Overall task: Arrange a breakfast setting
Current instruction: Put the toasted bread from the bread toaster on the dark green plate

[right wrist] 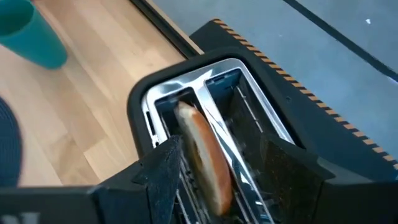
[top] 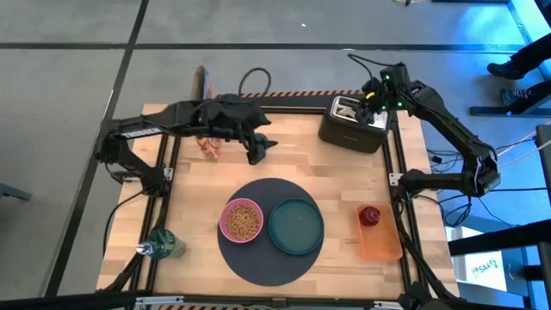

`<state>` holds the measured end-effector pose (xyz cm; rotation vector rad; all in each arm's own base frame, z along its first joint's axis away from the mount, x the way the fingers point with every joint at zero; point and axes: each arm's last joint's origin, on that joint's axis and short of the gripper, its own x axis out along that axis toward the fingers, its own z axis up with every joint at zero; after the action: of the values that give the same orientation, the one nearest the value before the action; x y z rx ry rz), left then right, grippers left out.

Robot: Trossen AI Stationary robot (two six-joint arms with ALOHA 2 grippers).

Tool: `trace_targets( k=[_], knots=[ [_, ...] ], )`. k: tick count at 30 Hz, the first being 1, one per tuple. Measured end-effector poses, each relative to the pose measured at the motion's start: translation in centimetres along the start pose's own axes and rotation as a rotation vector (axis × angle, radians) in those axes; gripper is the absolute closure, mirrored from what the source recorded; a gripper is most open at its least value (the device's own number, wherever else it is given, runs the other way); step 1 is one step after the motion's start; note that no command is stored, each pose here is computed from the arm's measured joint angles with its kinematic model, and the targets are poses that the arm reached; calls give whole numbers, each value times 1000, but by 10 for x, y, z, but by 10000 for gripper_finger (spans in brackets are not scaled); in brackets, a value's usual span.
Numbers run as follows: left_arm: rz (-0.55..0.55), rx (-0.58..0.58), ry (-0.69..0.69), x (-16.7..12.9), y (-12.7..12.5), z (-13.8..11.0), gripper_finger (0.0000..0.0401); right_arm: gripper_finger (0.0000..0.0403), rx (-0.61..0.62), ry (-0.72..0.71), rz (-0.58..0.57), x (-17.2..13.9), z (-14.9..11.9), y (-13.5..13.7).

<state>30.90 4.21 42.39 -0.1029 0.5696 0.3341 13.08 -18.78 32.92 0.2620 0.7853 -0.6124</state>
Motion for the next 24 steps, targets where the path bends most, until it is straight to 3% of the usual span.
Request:
trace_targets(
  k=[8, 16, 20, 24],
  knots=[
    [-38, -41, 75, 29, -6, -6, 85, 194, -76, 34, 63, 17, 1, -3],
    [-8, -85, 109, 43, -8, -11, 85, 201, -99, 96, 31, 35, 0, -8],
    [47, -106, 97, 43, -6, -10, 85, 245, -114, 113, 26, 39, 0, -9],
    [80, -113, 90, 43, -5, -10, 85, 317, -116, 114, 29, 39, 0, -9]
  ],
)
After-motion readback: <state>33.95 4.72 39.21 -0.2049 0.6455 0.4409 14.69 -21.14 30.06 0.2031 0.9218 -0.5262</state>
